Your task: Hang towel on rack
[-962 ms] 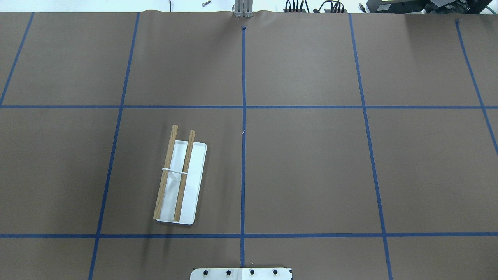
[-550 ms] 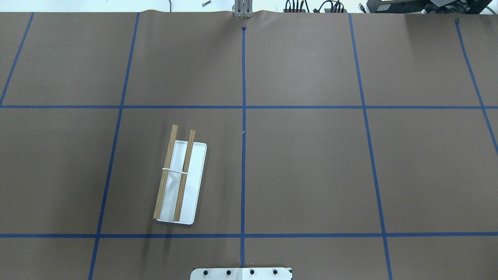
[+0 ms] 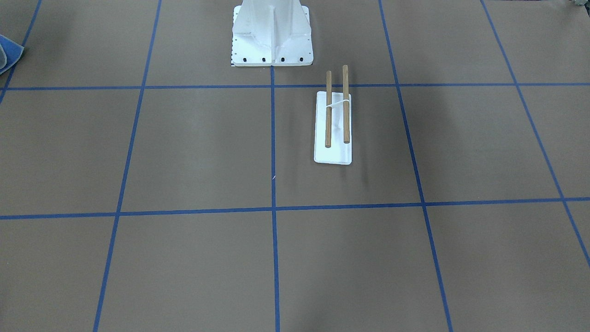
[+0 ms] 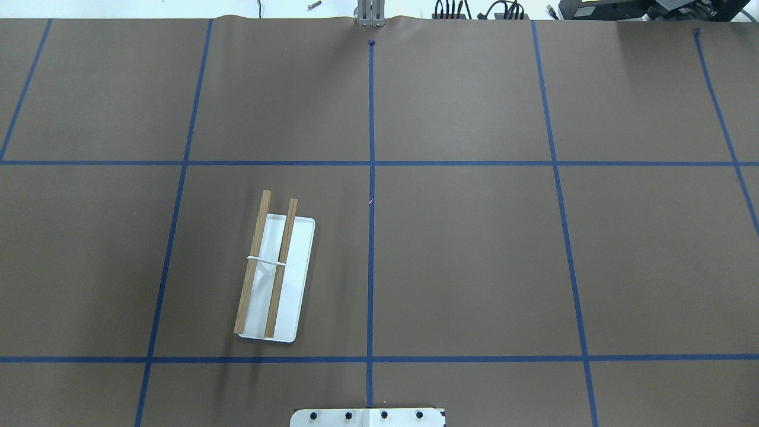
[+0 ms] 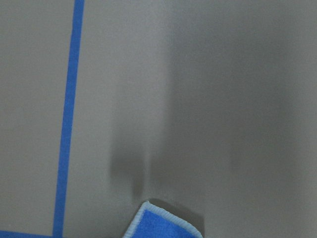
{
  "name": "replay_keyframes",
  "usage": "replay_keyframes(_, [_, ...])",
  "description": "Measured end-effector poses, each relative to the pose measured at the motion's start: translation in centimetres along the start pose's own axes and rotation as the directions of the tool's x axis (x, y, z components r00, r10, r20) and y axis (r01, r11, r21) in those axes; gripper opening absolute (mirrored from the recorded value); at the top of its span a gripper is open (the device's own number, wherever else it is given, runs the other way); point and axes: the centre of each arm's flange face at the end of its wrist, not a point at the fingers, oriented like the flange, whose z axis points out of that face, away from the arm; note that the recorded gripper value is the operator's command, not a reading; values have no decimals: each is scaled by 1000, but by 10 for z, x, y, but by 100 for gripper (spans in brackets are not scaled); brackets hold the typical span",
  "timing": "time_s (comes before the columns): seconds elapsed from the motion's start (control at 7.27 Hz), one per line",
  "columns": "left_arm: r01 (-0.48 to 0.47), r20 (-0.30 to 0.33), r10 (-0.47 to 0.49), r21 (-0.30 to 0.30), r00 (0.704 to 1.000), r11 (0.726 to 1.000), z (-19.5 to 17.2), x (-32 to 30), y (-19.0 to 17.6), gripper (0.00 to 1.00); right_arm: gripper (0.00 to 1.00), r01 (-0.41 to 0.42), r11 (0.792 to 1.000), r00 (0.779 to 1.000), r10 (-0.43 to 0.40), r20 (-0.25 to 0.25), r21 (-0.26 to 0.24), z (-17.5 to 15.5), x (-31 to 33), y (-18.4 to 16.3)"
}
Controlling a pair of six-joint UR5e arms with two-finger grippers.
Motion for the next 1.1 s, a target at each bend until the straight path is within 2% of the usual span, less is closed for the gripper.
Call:
replay_keyframes(0.55, [0,2,0,14,1000,1000,-3,2,-2,99,89,41,997,999,-41,0,-68,19,-5,1])
replay_keyframes(0.69, [12,4,-12,28,1000,1000,-3,2,-4,99,80,57,995,998,-57,-1,-84,24,-4,3])
replay_keyframes(0.83, [19,5,-19,41,1000,999,-3,2,-5,99,68,71,993,997,-72,-6,-93,29,-1,7])
replay_keyframes(0.96, [23,5,-24,45,1000,999,-2,1,-5,99,23,83,992,996,-84,-10,-97,34,4,13])
replay_keyframes(1.1, [26,5,-26,46,1000,999,-1,0,-3,99,0,92,991,996,-94,-11,-97,36,5,15])
